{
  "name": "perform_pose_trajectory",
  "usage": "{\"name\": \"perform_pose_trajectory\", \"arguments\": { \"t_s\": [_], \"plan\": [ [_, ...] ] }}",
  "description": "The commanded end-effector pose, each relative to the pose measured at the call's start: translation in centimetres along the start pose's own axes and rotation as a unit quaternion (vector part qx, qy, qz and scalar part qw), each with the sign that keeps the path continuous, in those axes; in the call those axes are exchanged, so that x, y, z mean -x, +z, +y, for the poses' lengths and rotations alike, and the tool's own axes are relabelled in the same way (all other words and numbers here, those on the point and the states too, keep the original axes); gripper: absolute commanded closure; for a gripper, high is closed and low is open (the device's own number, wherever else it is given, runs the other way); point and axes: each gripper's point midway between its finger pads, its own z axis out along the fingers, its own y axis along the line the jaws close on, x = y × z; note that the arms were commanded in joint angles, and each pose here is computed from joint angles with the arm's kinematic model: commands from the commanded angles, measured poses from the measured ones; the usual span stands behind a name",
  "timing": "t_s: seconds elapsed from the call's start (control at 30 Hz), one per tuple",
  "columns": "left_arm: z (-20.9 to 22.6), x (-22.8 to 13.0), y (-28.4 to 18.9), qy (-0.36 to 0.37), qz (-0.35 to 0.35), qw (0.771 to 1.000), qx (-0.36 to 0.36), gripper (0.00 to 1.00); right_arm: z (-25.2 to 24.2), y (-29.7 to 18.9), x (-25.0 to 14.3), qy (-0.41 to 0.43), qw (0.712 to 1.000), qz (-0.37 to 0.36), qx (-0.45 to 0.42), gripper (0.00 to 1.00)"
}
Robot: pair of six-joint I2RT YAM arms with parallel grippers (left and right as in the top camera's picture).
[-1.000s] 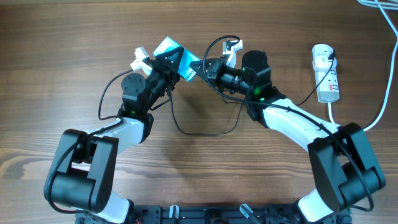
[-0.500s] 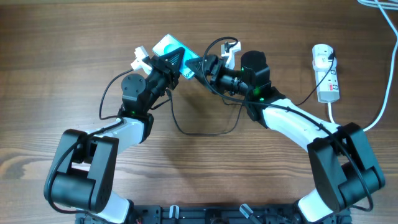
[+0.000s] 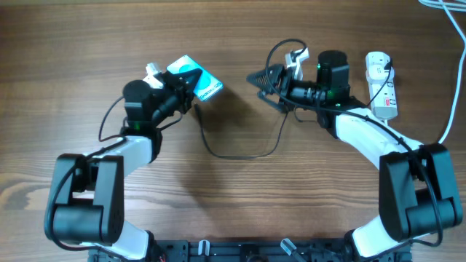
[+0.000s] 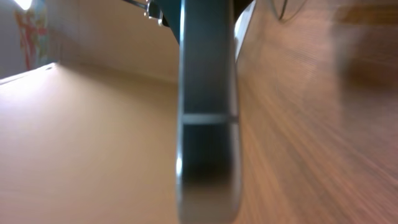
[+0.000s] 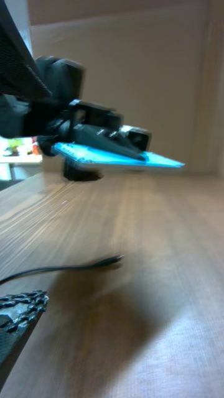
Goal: Plug charger to phone and switch on socket
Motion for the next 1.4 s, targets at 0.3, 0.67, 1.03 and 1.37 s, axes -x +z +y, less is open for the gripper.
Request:
{"name": "perform_pose_trajectory", "arguments": {
  "t_s": [0.3,0.67,1.03,1.37],
  "plan": [
    [1.5,1.8,-3.8,-0.023,0.058,0.997,0.034,0.96,-2.5,-0.1,-3.2,-0.077,0.994,0.046,-0.061,0.01],
    [-0.5,2.2,-4.2,0.001,0.033,0.999,0.018,0.96,-4.5,-0.5,-2.9,-0.086,0.989,0.031,-0.113,0.01],
    [0.6,1.3,-4.1,0.053,0.054,0.997,0.033,0.96,-5.1,-0.7,-2.0,-0.09,0.986,0.008,-0.14,0.02],
    [-1.6,1.7,-3.7,0.085,0.058,0.995,0.016,0.96,-2.9,-1.9,-0.7,-0.129,0.979,-0.037,-0.154,0.02]
  ]
}}
